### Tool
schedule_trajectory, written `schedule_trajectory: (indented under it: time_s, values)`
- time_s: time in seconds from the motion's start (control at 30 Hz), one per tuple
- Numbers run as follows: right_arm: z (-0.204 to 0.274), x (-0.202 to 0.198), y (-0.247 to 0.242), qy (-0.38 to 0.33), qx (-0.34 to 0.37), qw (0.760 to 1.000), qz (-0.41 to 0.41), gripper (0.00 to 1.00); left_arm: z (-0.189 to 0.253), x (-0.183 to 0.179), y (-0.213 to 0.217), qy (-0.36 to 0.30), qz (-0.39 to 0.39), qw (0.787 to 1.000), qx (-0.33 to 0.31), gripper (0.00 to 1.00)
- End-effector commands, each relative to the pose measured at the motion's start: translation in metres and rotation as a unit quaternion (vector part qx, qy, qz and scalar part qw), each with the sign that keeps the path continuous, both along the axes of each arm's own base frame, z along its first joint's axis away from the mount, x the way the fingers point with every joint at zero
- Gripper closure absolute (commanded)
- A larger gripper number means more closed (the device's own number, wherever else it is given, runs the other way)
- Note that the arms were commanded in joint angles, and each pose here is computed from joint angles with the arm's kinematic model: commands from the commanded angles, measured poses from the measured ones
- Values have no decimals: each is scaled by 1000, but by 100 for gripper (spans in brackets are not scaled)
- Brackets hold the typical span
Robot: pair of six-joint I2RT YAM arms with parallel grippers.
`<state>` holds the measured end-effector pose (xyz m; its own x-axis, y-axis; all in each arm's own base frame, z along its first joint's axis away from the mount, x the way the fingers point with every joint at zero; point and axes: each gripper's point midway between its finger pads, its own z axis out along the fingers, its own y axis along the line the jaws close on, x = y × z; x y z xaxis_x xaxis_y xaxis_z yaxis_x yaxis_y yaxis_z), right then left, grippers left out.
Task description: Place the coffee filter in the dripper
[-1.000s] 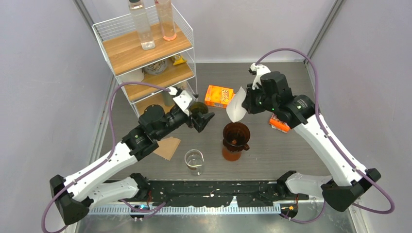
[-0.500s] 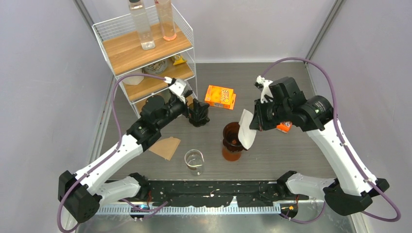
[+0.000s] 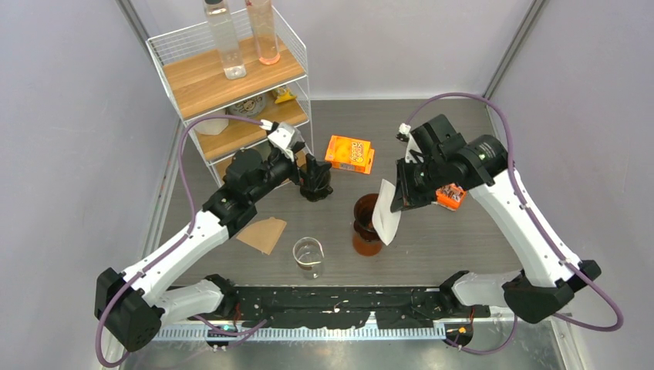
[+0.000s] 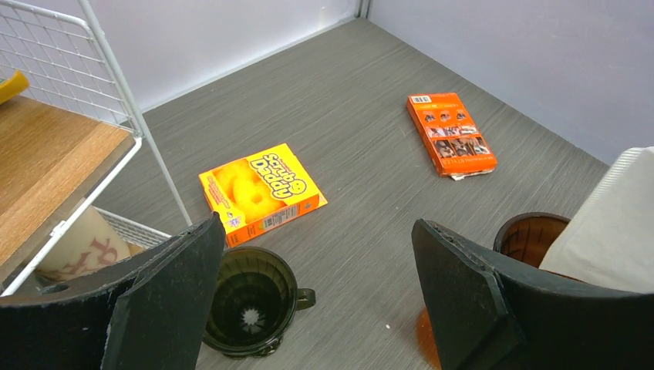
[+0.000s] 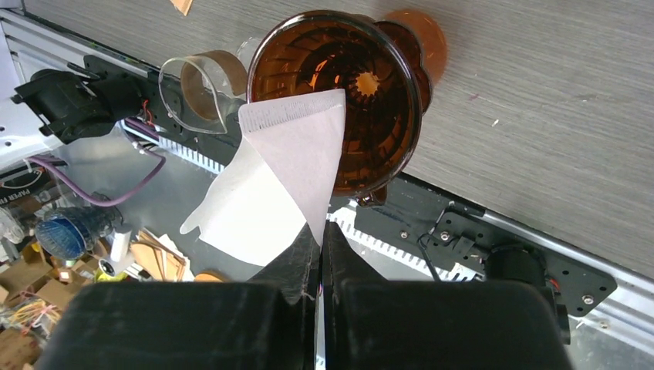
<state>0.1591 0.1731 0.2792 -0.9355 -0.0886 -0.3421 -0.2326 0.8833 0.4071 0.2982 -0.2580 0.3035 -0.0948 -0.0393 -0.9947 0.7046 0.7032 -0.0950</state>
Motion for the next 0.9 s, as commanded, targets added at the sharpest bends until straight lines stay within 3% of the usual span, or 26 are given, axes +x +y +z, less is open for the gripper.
schedule_trajectory:
  time_s: [0.0,0.27,0.43,0.87]
  values:
    - [2,7,7,31,-2,999,-19,95,15,1,0,-19,-2,1000,-23,1]
    - [-15,18,12,60,-30,998,-6,94,13,1,3,-18,0,1000,-22,0]
    - [-21,24,12,65,-48,997,-4,89,13,1,5,-18,3,1000,-23,1]
    - [-45,29,5,70,-87,993,32,92,9,6,5,-12,7,1000,-19,0]
